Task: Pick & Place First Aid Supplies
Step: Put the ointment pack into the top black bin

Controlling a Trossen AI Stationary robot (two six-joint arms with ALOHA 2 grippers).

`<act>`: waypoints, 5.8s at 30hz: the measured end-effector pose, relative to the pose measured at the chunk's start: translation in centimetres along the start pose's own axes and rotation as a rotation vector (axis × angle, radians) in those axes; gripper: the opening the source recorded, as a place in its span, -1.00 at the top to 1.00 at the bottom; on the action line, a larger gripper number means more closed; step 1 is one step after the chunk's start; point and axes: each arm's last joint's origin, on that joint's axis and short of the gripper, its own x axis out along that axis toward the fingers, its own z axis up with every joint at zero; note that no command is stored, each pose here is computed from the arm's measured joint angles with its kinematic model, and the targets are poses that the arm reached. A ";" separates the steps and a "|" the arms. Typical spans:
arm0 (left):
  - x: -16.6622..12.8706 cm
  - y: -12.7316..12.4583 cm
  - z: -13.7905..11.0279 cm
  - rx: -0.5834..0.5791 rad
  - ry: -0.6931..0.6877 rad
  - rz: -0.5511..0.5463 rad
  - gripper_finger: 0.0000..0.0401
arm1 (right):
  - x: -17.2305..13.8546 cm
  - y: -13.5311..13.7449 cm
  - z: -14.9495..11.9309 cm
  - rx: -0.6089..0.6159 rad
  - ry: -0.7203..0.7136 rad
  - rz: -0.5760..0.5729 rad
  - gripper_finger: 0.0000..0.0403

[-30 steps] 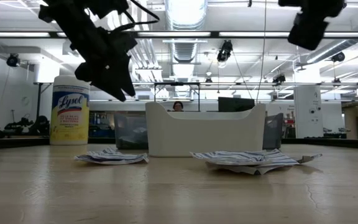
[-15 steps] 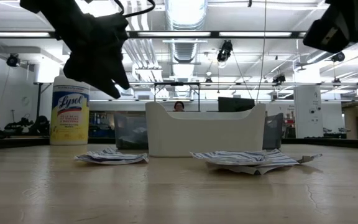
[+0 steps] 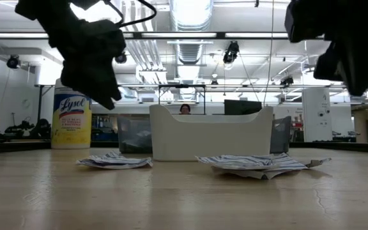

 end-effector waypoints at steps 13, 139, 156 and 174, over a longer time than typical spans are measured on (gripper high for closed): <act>-2.7 3.8 -3.4 0.201 -0.224 -0.370 0.02 | 3.0 -1.4 2.4 0.317 -0.023 -0.052 0.36; -4.2 6.4 -5.7 0.341 -0.306 -0.446 0.02 | -5.0 4.4 3.2 -0.122 -0.877 0.134 0.96; -4.2 6.4 -5.6 0.339 -0.312 -0.450 0.02 | -8.2 -0.3 8.4 -0.046 -1.224 -0.374 0.96; -4.2 6.4 -5.5 0.327 -0.324 -0.443 0.02 | -15.6 -9.6 13.5 -0.228 -0.919 -0.762 0.96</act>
